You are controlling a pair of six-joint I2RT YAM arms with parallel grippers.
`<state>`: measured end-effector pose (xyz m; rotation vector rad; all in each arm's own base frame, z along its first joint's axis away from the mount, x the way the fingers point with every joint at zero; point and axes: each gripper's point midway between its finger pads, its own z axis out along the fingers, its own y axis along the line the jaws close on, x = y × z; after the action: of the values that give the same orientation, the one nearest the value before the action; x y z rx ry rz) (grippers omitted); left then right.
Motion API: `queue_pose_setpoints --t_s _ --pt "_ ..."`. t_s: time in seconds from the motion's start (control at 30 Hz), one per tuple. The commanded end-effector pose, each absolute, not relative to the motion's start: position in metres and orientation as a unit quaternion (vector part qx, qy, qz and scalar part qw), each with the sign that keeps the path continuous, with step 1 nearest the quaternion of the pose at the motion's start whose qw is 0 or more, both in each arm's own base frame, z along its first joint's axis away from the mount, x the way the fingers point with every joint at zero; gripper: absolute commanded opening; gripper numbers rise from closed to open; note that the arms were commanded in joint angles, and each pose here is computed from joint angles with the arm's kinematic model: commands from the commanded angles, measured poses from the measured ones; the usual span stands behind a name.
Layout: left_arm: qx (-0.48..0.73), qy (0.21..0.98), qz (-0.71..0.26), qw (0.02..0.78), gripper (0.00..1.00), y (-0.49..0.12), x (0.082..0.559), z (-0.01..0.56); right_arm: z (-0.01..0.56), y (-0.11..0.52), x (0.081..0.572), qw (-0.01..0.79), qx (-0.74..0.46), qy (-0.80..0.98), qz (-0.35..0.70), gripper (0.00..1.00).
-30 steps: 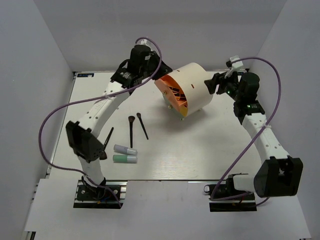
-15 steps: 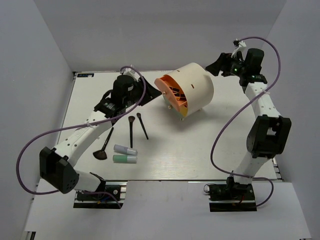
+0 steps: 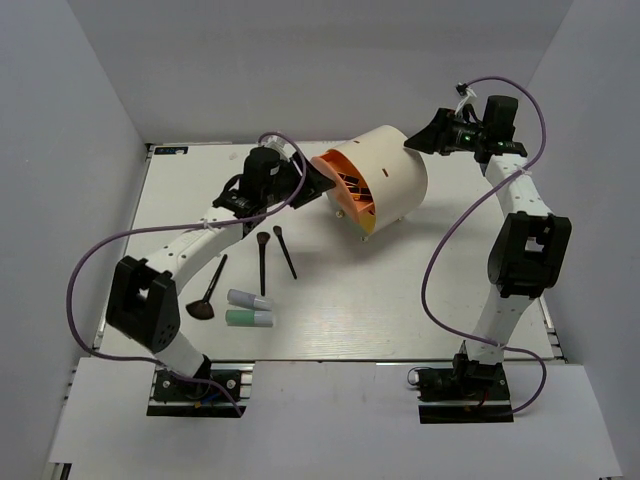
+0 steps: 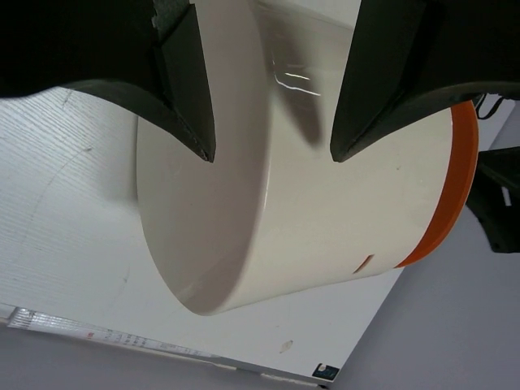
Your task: Organize the makeup
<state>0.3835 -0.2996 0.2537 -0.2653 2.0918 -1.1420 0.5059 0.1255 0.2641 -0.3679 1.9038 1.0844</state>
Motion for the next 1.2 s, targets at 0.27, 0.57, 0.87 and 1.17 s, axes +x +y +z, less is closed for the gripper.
queue_pose_setpoints --t_s 0.27,0.57,0.87,1.17 --pt "-0.084 0.798 -0.479 0.357 0.59 -0.322 0.412 0.258 0.274 0.133 0.497 0.430 -0.169 0.750 0.473 0.50" --pt "-0.076 0.785 -0.506 0.349 0.58 -0.341 0.439 0.261 0.264 0.138 0.487 0.409 -0.173 0.752 0.486 0.46" --pt "-0.075 0.784 -0.513 0.340 0.58 -0.351 0.451 0.256 0.263 0.138 0.486 0.407 -0.171 0.754 0.486 0.52" --pt "-0.093 0.785 -0.491 0.366 0.65 -0.322 0.431 0.264 0.284 0.110 0.499 0.454 -0.162 0.755 0.445 0.82"
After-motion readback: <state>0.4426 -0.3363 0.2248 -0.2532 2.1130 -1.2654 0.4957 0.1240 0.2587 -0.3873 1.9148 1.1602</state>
